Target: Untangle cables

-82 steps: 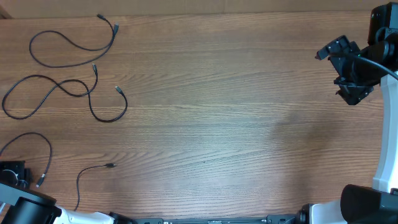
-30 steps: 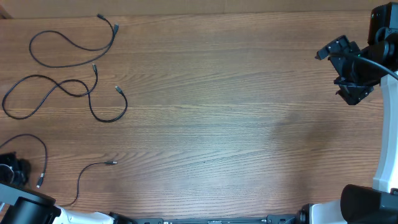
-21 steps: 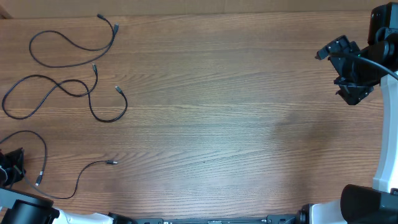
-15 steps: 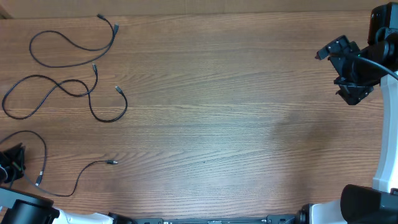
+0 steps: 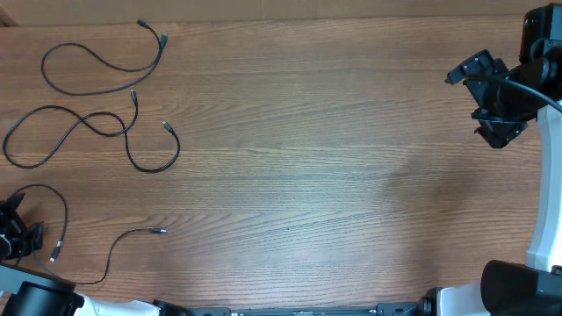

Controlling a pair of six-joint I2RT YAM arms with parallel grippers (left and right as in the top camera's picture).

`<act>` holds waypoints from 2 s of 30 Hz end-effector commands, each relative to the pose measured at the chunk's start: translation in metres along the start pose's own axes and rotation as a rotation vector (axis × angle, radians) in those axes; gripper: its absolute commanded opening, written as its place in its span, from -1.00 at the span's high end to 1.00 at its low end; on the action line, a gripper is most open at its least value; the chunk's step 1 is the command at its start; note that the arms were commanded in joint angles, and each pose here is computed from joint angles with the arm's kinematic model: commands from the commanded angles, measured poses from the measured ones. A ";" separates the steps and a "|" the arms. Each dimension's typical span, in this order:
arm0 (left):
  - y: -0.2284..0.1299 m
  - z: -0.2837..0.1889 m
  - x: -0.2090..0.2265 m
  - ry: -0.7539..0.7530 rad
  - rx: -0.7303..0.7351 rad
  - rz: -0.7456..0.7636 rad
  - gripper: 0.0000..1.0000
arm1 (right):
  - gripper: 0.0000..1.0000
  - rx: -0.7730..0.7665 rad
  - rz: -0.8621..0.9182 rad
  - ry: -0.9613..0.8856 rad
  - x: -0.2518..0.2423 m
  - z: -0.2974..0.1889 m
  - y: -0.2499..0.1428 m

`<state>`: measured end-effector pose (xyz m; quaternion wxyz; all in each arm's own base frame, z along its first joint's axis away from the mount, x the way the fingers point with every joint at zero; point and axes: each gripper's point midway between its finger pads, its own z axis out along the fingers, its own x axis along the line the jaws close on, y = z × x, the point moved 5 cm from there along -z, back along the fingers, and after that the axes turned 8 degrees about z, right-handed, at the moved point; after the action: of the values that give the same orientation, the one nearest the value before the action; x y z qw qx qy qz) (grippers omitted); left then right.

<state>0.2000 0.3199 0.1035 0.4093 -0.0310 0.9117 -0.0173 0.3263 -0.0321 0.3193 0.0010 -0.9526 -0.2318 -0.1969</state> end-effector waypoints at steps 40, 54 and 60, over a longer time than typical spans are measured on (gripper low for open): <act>-0.077 0.050 -0.093 0.531 0.102 0.967 -0.57 | -1.00 -0.015 -0.011 0.006 0.001 -0.003 0.001; -0.059 -0.005 -0.113 0.774 -0.088 0.774 -0.81 | -1.00 -0.015 -0.011 0.006 0.001 -0.003 0.001; -0.082 -0.049 -0.126 0.805 -0.117 0.517 -0.99 | -1.00 -0.015 -0.011 0.006 0.001 -0.003 0.001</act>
<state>0.2641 0.2551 0.2105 0.0078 0.2710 0.9552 0.1184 0.3264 -0.0321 0.3193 0.0007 -0.9526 -0.2318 -0.1971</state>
